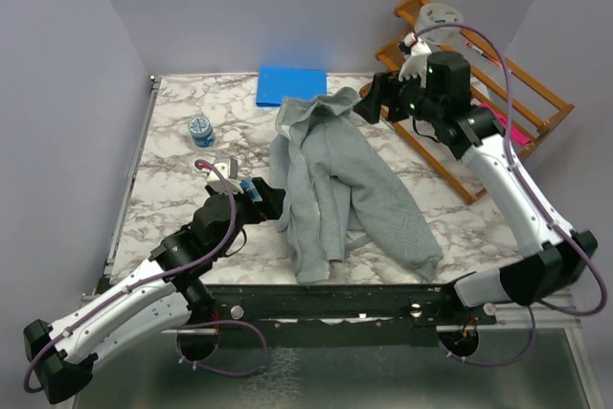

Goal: Zip up the jacket

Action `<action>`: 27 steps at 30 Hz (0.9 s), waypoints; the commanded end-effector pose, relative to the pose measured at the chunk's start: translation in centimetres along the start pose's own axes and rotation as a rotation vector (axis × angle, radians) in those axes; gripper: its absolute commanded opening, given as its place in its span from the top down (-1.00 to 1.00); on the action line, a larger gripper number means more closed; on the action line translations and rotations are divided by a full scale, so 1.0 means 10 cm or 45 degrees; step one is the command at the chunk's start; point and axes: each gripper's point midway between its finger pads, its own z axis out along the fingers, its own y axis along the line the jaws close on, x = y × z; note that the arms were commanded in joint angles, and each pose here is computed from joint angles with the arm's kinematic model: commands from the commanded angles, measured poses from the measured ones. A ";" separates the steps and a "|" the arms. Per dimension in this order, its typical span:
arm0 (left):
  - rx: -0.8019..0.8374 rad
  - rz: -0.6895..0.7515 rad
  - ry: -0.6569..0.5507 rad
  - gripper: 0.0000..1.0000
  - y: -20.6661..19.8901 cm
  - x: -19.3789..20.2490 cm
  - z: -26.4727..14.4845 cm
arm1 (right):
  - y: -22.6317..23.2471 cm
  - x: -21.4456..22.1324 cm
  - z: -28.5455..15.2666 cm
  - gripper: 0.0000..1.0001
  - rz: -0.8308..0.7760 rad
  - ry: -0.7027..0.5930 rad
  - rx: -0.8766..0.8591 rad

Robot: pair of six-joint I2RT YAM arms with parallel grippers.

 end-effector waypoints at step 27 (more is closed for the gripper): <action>-0.038 -0.417 0.558 -0.37 -0.10 1.57 -0.21 | 0.84 1.94 -0.36 -0.17 0.323 0.392 -0.327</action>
